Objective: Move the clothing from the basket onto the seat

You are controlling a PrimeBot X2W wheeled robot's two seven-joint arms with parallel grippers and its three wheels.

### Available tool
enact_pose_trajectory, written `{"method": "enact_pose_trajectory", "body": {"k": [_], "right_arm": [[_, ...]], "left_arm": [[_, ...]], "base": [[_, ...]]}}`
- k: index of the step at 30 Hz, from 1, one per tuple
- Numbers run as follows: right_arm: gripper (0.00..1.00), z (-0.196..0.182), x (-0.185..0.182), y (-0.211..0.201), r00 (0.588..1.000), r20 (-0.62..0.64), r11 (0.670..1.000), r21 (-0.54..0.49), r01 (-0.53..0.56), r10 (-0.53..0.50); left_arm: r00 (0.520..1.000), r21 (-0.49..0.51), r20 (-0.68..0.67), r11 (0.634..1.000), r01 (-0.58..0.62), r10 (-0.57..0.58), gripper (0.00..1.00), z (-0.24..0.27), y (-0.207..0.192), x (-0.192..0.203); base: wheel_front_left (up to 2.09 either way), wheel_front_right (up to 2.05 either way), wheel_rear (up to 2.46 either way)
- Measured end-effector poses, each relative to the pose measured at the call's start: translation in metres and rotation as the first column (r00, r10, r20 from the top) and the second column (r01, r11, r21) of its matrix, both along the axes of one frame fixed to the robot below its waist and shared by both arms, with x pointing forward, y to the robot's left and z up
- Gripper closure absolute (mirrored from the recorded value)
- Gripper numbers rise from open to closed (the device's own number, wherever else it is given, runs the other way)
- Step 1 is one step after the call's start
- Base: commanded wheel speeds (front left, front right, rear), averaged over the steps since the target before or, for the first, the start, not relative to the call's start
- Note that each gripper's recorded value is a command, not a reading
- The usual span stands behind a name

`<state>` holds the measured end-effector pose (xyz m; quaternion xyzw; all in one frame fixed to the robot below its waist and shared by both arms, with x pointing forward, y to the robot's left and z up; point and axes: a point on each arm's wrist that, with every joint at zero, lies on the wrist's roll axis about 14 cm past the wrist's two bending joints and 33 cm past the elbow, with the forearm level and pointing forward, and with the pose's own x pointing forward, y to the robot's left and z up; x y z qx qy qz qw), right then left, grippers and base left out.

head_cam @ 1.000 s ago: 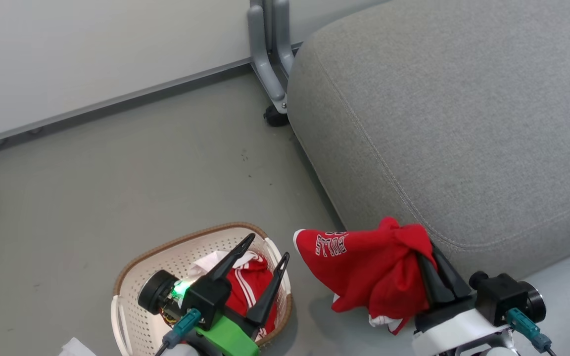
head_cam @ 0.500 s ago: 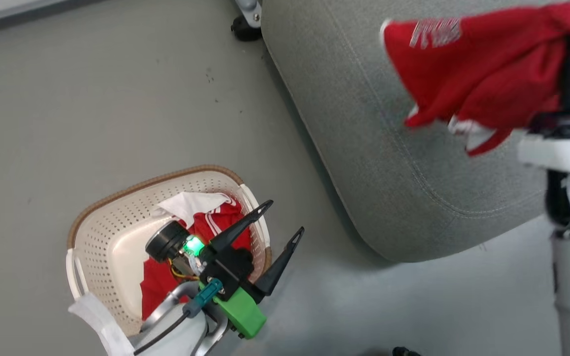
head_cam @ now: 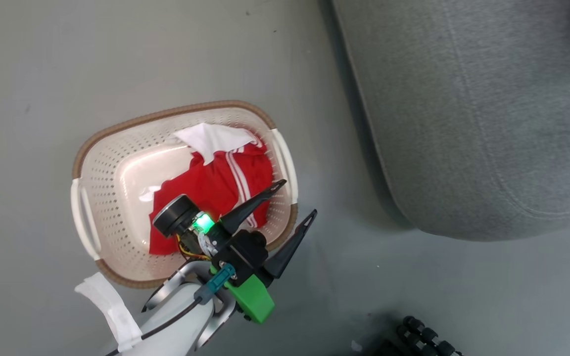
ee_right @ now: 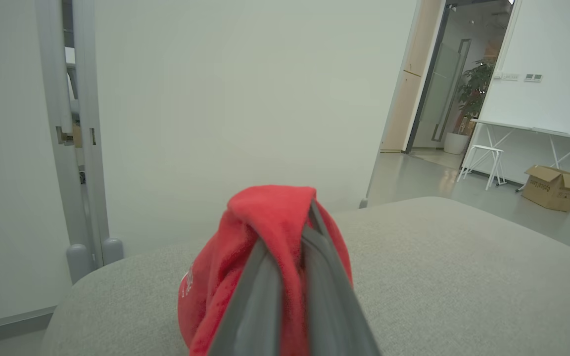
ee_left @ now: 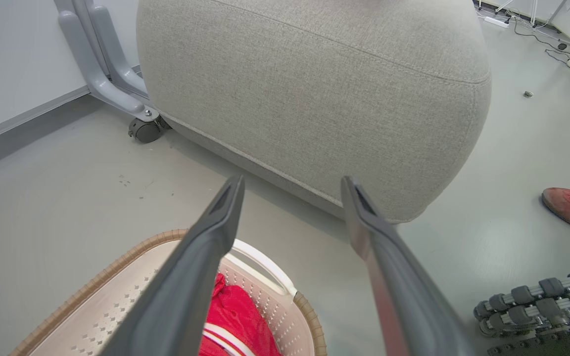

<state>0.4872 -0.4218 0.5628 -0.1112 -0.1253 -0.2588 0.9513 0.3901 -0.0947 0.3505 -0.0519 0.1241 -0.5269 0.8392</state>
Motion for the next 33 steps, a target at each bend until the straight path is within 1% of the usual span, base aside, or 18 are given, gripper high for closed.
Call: {"method": "enact_pose_trajectory", "body": {"k": [1, 2, 4, 6, 10, 12, 17, 20, 22, 27, 28, 29, 33], "right_arm": [[0.6, -0.016, -0.003, -0.002, 0.999, -0.031, 1.0, 0.02, 0.019, -0.018], [0.0, -0.03, -0.005, -0.001, 0.998, -0.054, 0.999, 0.041, 0.031, -0.029], [0.0, -0.065, -0.016, 0.002, 0.992, -0.108, 0.992, 0.103, 0.071, -0.06], [0.0, -0.088, -0.027, 0.008, 0.984, -0.163, 0.988, 0.125, 0.088, -0.068], [0.0, -0.117, -0.054, 0.021, 0.965, -0.258, 0.984, 0.151, 0.092, -0.051], [0.0, -0.125, -0.067, 0.03, 0.957, -0.289, 0.984, 0.162, 0.081, -0.032], [0.0, -0.145, -0.095, 0.065, 0.939, -0.333, 0.963, 0.27, 0.013, 0.081], [0.0, -0.157, -0.103, 0.101, 0.914, -0.357, 0.941, 0.331, -0.07, 0.194], [0.0, -0.157, -0.103, 0.124, 0.901, -0.345, 0.924, 0.36, -0.131, 0.262], [0.0, -0.133, -0.089, 0.181, 0.867, -0.259, 0.87, 0.38, -0.314, 0.426], [0.0, -0.123, -0.087, 0.191, 0.863, -0.226, 0.856, 0.381, -0.349, 0.452], [0.0, -0.118, -0.086, 0.194, 0.862, -0.21, 0.851, 0.38, -0.362, 0.461], [0.0, -0.09, -0.086, 0.218, 0.843, -0.133, 0.819, 0.354, -0.452, 0.522]], "left_arm": [[1.0, 0.003, -0.005, 1.0, -0.009, 0.009, 0.0, -0.002, 0.002, 0.001], [1.0, 0.01, -0.01, 1.0, -0.018, 0.019, 0.0, -0.005, 0.005, 0.001], [0.999, 0.022, -0.023, 0.999, -0.039, 0.04, 0.0, -0.01, 0.01, 0.002], [0.998, 0.027, -0.028, 0.998, -0.06, 0.061, 0.0, -0.012, 0.014, 0.003], [0.994, 0.028, -0.027, 0.994, -0.102, 0.102, 0.0, -0.006, 0.018, 0.006], [0.992, 0.027, -0.026, 0.992, -0.127, 0.127, 0.0, -0.001, 0.019, 0.007], [0.977, 0.004, -0.042, 0.978, -0.208, 0.208, 0.0, 0.019, 0.024, 0.005], [0.966, -0.015, -0.038, 0.966, -0.258, 0.257, 0.0, 0.036, 0.029, 0.002], [0.956, -0.013, -0.031, 0.956, -0.292, 0.292, 0.0, 0.043, 0.037, -0.001], [0.903, -0.035, -0.015, 0.902, -0.429, 0.429, 0.0, 0.067, 0.066, 0.0], [0.885, -0.04, -0.008, 0.884, -0.465, 0.465, 0.0, 0.073, 0.077, 0.0], [0.877, -0.043, -0.004, 0.876, -0.481, 0.481, 0.0, 0.076, 0.081, -0.001], [0.797, -0.084, 0.02, 0.795, -0.6, 0.604, 0.0, 0.1, 0.116, -0.002]], "base": [[0.0, 0.0, 0.0], [0.0, 0.0, 0.0], [0.0, 0.0, 0.0], [0.0, 0.0, 0.0], [0.0, 0.0, 0.0], [0.0, 0.0, 0.0], [0.0, 0.0, 0.0], [0.0, 0.0, 0.0], [0.0, 0.0, 0.0], [0.0, 0.0, 0.0], [0.0, 0.0, 0.0], [0.0, 0.0, 0.0], [0.0, 0.0, 0.0]]}}
